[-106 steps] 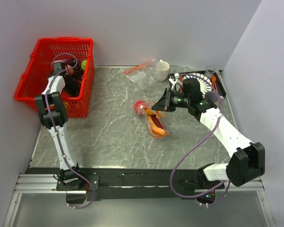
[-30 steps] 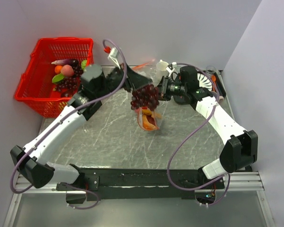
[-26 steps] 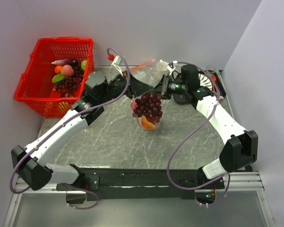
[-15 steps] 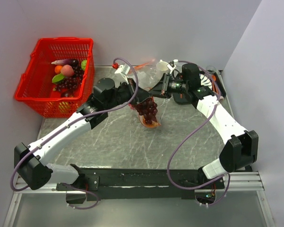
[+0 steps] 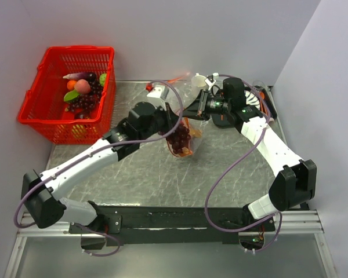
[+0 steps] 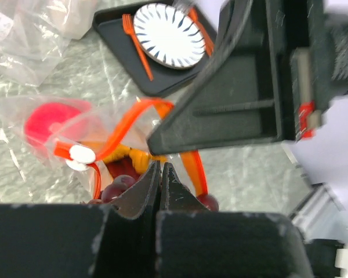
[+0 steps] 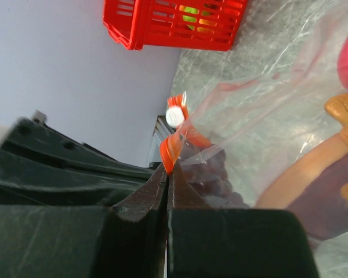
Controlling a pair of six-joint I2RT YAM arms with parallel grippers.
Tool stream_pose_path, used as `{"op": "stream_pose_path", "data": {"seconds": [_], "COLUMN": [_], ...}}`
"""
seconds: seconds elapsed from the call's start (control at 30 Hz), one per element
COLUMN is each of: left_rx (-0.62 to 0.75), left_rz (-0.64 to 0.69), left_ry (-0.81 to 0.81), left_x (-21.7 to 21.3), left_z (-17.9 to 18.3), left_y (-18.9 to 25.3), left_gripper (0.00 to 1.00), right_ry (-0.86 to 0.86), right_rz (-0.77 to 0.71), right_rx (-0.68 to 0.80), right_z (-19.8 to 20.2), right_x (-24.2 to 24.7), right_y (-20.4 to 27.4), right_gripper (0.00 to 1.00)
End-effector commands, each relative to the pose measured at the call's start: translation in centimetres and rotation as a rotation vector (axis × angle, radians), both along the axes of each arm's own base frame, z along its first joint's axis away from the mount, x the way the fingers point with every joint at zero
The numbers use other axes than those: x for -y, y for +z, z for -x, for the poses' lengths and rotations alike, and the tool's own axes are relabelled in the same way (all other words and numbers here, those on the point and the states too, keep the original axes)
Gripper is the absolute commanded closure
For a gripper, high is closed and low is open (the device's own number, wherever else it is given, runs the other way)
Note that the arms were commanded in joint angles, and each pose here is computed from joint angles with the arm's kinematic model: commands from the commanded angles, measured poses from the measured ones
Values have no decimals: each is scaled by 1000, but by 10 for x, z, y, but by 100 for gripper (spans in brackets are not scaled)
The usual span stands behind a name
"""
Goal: Place the food in the zip-top bag and seal the zipper
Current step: Place the fake fruit in the zipper food storage bag.
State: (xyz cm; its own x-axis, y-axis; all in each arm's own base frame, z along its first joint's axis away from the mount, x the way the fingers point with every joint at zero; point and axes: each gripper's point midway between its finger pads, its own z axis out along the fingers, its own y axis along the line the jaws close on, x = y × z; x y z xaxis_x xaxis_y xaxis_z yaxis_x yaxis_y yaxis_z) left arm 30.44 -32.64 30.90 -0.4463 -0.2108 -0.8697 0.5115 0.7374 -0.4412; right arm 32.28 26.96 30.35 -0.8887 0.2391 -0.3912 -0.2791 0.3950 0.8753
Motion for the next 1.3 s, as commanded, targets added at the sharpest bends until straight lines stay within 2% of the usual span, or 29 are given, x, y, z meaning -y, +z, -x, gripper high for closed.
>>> {"op": "stream_pose_path", "data": {"seconds": [0.0,0.1,0.27,0.37,0.73,1.0,1.1,1.17,1.27], "left_rx": [103,81,-27,-37,12,57,70,82,31], "left_rz": [-92,-146,-266,-251,-55,9,73,165,242], "left_ry": [104,129,339,427,503,602,567,487,374], "left_x": [1,4,-17,-28,-34,-48,-44,-33,-17], "left_z": [-11,-16,-35,-40,-44,-51,-47,-39,-24], "left_y": [-9,-28,-62,-60,-7,5,11,26,18], "left_gripper": [99,99,99,99,99,99,99,99,99], "right_ry": [16,18,-4,-7,-138,-194,-193,-183,-194], "right_rz": [-80,-96,-86,-94,-127,-222,-257,-299,-326], "right_rx": [95,94,95,88,-6,-61,-92,-83,-111], "right_z": [4,7,7,9,19,38,41,42,38], "right_x": [-1,-1,2,2,4,-7,-10,-11,-12], "right_y": [43,48,45,43,25,54,59,62,55], "right_gripper": [99,99,99,99,100,100,100,100,100]}}
